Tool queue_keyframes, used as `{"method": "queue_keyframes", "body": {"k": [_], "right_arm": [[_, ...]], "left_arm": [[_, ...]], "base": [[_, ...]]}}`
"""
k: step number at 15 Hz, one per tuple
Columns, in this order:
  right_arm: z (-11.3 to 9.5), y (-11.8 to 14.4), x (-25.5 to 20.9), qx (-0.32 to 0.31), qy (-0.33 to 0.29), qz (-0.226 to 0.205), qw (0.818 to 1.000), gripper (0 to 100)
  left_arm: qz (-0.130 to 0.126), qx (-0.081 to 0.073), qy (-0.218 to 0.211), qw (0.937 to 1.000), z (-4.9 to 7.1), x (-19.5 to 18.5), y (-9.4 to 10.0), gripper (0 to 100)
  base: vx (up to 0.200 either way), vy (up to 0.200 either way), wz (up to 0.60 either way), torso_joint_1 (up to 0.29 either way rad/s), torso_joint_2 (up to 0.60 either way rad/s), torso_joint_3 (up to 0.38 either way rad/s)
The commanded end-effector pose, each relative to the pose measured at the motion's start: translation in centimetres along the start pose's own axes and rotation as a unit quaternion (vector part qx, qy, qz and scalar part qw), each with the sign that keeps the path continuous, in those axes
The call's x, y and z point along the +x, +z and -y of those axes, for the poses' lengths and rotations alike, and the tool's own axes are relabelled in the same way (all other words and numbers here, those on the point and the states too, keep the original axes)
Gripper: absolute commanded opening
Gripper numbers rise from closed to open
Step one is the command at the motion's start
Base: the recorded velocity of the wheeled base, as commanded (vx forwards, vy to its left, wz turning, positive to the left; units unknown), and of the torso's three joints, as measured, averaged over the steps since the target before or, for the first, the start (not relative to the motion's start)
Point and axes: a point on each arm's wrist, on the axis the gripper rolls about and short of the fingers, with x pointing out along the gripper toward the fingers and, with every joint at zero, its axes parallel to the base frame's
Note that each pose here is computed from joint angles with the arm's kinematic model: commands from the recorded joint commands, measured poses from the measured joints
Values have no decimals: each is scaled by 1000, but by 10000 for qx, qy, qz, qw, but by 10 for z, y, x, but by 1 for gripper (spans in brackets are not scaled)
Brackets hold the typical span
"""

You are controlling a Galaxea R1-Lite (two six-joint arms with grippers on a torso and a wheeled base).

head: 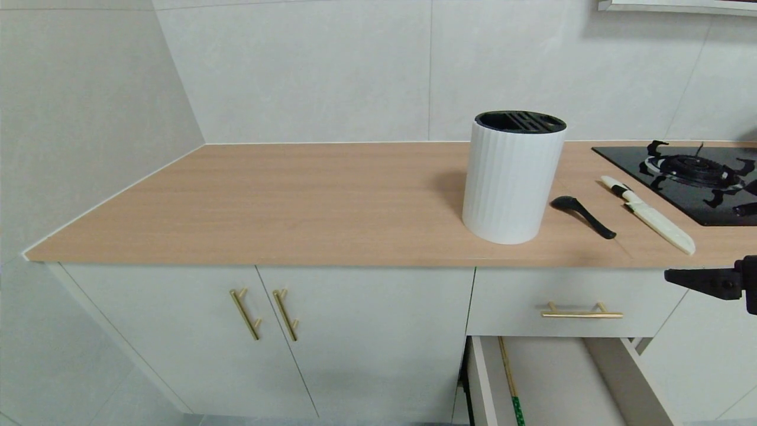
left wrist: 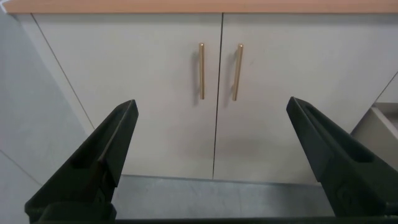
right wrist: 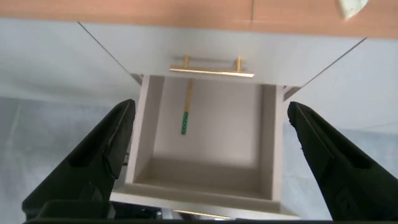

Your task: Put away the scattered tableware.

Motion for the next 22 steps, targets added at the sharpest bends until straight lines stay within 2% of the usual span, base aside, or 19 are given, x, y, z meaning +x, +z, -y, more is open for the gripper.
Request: {"method": "queue_keyframes", "body": {"k": [1,3,5,7,8,11,14,22], "right_arm": [[0,-2,4,-33,4,-12,10000,100],[-1,4,24,-91,8,126,9999,100],[0,18,64,-295,113,347,9989,100],[9,26,111,-774,124,541,9955,100],[11,29,126,-810,233,672,9942,100],[29,30,158,-779,950,938,9880,100],[46,33,168,-747,705,1215,9873,100],[55,28,208,-618,354,917,9932,100]], "left_arm": [[-3,-2,5,10000,0,0,0,100],[-3,-2,5,10000,0,0,0,100],[-3,-2,5,10000,0,0,0,100],[-3,-2,5,10000,0,0,0,100],[-3,-2,5,10000,0,0,0,100],[-3,-2,5,10000,0,0,0,100],[-3,-2,5,10000,0,0,0,100],[-3,-2,5,10000,0,0,0,100]], "base": [[0,0,0,46,-100,-56],[0,0,0,11,-28,-16],[0,0,0,0,0,0],[0,0,0,0,0,0],[0,0,0,0,0,0],[0,0,0,0,0,0],[0,0,0,0,0,0],[0,0,0,0,0,0]]}}
